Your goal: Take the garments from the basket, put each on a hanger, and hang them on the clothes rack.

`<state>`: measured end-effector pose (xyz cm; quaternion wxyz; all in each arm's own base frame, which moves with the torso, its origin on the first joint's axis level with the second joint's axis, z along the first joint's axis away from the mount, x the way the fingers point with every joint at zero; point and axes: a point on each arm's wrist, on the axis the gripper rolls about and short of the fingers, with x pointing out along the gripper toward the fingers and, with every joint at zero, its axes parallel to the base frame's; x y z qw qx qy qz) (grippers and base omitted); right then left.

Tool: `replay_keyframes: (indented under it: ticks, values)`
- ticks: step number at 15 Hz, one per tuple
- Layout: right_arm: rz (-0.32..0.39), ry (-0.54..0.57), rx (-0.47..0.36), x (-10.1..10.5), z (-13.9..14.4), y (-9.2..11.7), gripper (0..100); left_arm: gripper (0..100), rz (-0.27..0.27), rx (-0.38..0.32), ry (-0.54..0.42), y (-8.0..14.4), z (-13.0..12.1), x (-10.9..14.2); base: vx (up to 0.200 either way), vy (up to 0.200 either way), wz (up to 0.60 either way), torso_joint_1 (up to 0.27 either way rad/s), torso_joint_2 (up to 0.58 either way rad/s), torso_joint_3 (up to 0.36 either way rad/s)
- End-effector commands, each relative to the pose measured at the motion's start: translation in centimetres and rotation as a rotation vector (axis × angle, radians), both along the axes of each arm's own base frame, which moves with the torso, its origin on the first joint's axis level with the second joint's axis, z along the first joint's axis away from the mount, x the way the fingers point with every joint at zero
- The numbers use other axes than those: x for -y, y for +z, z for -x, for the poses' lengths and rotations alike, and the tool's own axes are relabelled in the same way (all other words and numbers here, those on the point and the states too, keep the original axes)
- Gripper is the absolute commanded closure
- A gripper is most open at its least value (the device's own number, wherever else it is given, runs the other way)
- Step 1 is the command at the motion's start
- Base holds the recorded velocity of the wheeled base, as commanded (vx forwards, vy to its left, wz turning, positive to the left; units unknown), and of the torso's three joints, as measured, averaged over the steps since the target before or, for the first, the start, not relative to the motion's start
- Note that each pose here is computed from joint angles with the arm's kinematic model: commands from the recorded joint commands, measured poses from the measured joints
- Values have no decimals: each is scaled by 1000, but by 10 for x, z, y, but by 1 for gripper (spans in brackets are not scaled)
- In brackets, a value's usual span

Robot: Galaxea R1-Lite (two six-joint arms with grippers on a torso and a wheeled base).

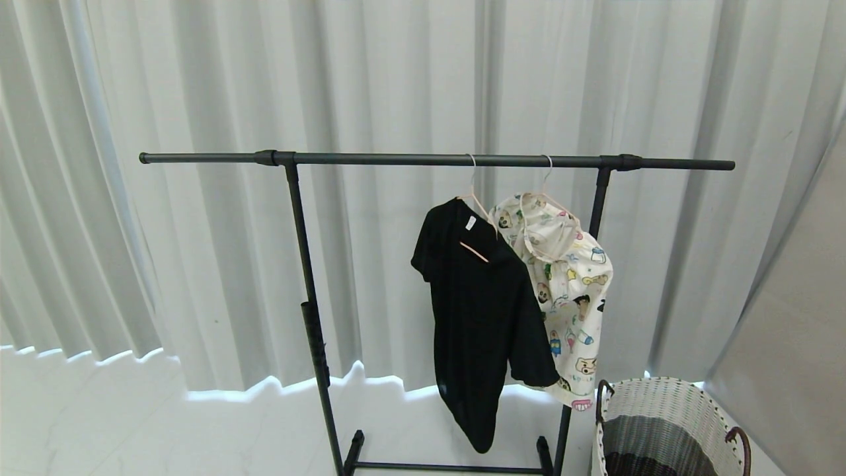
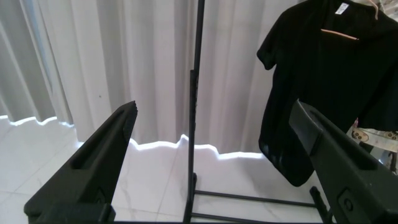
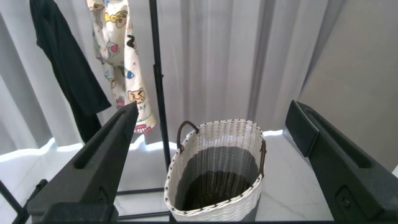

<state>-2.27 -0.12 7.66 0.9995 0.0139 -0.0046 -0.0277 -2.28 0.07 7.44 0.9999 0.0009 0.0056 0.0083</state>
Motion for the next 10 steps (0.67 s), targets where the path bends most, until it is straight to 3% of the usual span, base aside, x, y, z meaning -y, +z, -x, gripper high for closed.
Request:
replay_keyframes:
  ticks: [1,10]
  values:
    - [0,0,1,0,0,0,0,0,0,-1,0,0,0,0,0,0,0,0,0,0]
    - [14,0,0,0,0,0,0,0,0,1,0,0,0,0,0,0,0,0,0,0]
